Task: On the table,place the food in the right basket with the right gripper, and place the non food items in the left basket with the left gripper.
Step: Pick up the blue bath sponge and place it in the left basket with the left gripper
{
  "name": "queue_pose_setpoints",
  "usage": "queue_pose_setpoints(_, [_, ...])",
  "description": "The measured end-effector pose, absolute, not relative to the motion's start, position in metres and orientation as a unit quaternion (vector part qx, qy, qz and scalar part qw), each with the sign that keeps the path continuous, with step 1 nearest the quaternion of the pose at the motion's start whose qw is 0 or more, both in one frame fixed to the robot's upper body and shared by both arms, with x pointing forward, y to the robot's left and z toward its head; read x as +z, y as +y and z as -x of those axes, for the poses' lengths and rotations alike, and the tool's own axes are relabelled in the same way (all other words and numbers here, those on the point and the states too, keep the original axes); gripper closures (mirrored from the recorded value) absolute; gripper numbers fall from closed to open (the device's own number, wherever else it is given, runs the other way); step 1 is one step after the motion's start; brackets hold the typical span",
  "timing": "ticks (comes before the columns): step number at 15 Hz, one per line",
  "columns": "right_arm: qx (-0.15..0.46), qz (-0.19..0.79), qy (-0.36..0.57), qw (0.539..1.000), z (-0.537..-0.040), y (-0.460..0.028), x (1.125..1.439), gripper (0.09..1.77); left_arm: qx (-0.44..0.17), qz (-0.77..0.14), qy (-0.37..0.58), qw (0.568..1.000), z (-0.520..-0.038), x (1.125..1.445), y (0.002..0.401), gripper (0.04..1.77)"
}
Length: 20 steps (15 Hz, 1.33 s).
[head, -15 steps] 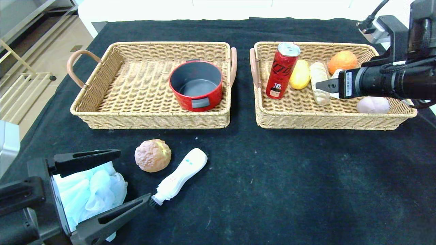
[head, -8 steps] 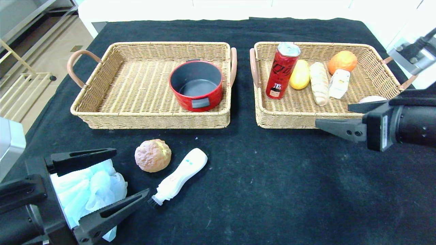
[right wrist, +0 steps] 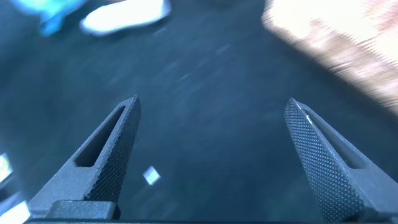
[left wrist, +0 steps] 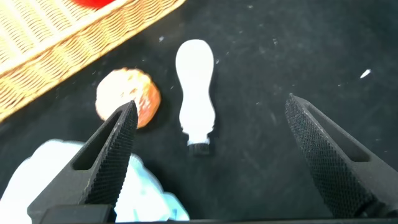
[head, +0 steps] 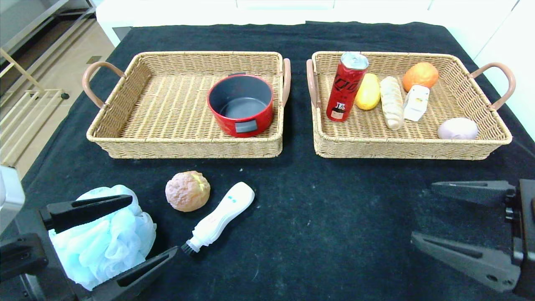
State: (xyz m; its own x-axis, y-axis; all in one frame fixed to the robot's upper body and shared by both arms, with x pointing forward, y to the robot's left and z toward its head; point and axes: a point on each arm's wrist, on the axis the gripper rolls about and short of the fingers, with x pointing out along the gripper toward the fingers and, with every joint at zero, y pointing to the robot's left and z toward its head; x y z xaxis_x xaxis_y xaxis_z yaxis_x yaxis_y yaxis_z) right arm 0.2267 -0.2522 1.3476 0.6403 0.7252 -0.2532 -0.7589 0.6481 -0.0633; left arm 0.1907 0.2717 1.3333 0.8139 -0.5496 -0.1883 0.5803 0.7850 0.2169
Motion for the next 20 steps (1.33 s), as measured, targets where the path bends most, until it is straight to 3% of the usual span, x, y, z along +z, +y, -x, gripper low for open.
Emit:
queue_pose_setpoints(6, [0.456, 0.073, 0.04, 0.886, -0.204, -0.265, 1.318, 0.16, -0.268, -0.14, 0.064, 0.951, -0.178, 1.332, 0.282, 0.09])
queue_pose_setpoints(11, [0.458, 0.066, 0.025, 0.886, -0.195, -0.272, 1.306, 0.16, -0.219, -0.138, 0.052, 0.965, -0.178, 1.358, 0.292, 0.09])
queue_pose_setpoints(17, [0.438, 0.064, 0.04, 0.896, -0.201, -0.276, 1.301, 0.16, -0.062, -0.16, 0.145, 0.974, -0.188, 1.375, 0.304, 0.09])
queue_pose_setpoints(20, [0.436, 0.064, 0.04, 0.897, -0.202, -0.276, 1.301, 0.16, -0.041, -0.142, 0.179, 0.973, -0.196, 1.376, 0.305, 0.09])
